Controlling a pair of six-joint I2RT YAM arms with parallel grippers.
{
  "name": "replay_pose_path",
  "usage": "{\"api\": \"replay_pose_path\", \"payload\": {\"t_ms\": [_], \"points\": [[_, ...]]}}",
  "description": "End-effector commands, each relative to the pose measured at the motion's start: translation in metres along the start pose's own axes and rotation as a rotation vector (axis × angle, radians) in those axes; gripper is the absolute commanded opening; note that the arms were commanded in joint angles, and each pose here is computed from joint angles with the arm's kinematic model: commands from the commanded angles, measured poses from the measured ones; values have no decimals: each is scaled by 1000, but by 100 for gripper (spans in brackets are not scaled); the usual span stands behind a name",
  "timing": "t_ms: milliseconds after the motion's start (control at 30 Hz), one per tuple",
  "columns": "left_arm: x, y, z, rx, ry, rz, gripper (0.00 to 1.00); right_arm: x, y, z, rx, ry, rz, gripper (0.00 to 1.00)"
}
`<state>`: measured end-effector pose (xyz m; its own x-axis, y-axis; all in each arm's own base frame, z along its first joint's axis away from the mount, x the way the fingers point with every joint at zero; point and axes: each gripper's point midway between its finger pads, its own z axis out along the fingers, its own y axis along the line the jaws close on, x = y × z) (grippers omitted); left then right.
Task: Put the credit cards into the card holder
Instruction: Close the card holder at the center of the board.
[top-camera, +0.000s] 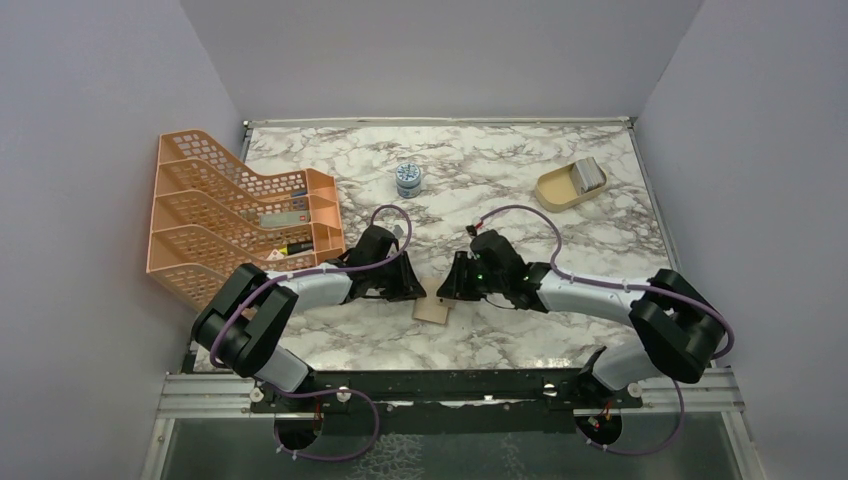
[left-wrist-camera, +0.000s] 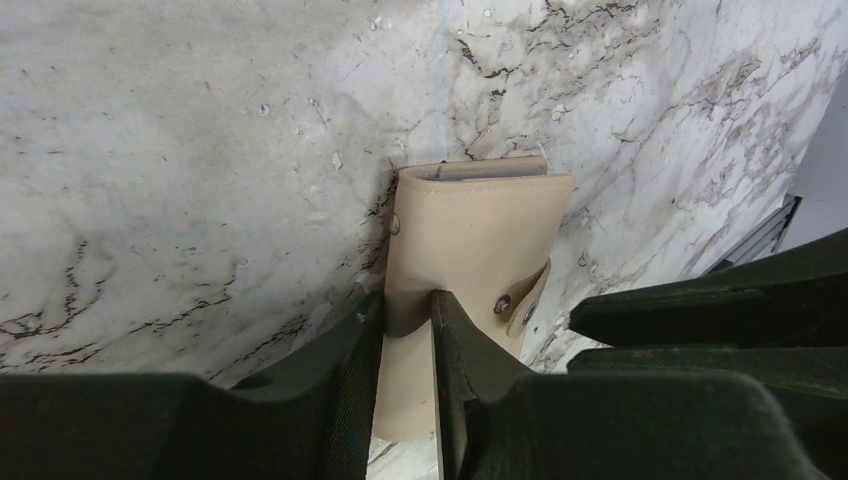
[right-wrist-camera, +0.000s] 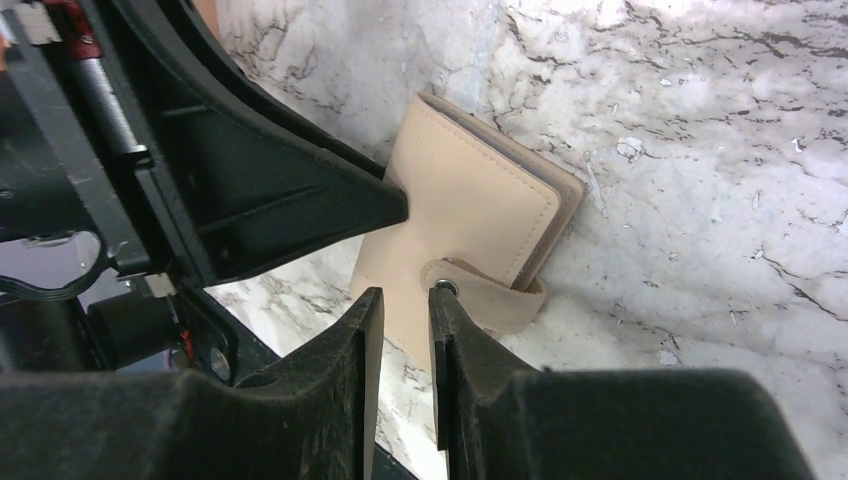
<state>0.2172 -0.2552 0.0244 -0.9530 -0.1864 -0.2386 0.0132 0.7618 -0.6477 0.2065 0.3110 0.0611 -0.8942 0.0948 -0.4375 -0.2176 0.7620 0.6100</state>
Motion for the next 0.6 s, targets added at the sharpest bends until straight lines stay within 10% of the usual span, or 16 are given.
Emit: {"api": "replay_pose_path", "payload": {"t_ms": [0, 567], "points": [[12, 16, 2, -58, 25, -7, 26, -4, -1, -6, 16, -29, -13, 23], [12, 15, 1, -53, 26, -8, 26, 10, -7, 8, 29, 20, 0, 20]]}}
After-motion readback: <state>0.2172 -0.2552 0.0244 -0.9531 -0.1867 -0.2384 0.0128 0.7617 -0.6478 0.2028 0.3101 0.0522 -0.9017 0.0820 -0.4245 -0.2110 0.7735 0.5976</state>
